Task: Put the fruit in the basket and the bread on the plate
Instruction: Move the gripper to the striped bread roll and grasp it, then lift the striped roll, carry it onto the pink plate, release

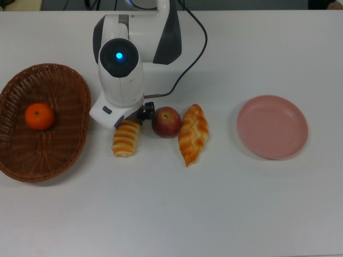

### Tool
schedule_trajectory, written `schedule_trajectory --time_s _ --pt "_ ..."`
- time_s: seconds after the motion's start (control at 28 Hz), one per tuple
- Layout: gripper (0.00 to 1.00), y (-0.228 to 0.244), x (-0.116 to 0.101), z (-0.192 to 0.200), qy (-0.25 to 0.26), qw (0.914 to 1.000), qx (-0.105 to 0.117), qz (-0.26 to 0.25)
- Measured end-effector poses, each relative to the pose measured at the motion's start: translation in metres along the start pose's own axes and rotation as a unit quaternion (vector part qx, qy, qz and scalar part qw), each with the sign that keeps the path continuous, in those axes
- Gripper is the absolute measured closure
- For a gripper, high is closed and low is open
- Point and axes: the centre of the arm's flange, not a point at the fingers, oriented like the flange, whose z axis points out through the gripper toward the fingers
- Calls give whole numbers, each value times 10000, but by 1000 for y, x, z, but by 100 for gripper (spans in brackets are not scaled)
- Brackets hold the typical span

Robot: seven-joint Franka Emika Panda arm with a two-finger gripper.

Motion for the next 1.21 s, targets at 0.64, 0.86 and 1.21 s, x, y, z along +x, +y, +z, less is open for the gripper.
schedule_trajectory --time_s 0.64,0.86,1.21 --pt "83 -16 2 -69 544 9984 -42 164" --pt "86 -77 -3 -126 681 9977 -48 31" --pt "84 -248 -22 -147 665 9969 -32 -423"
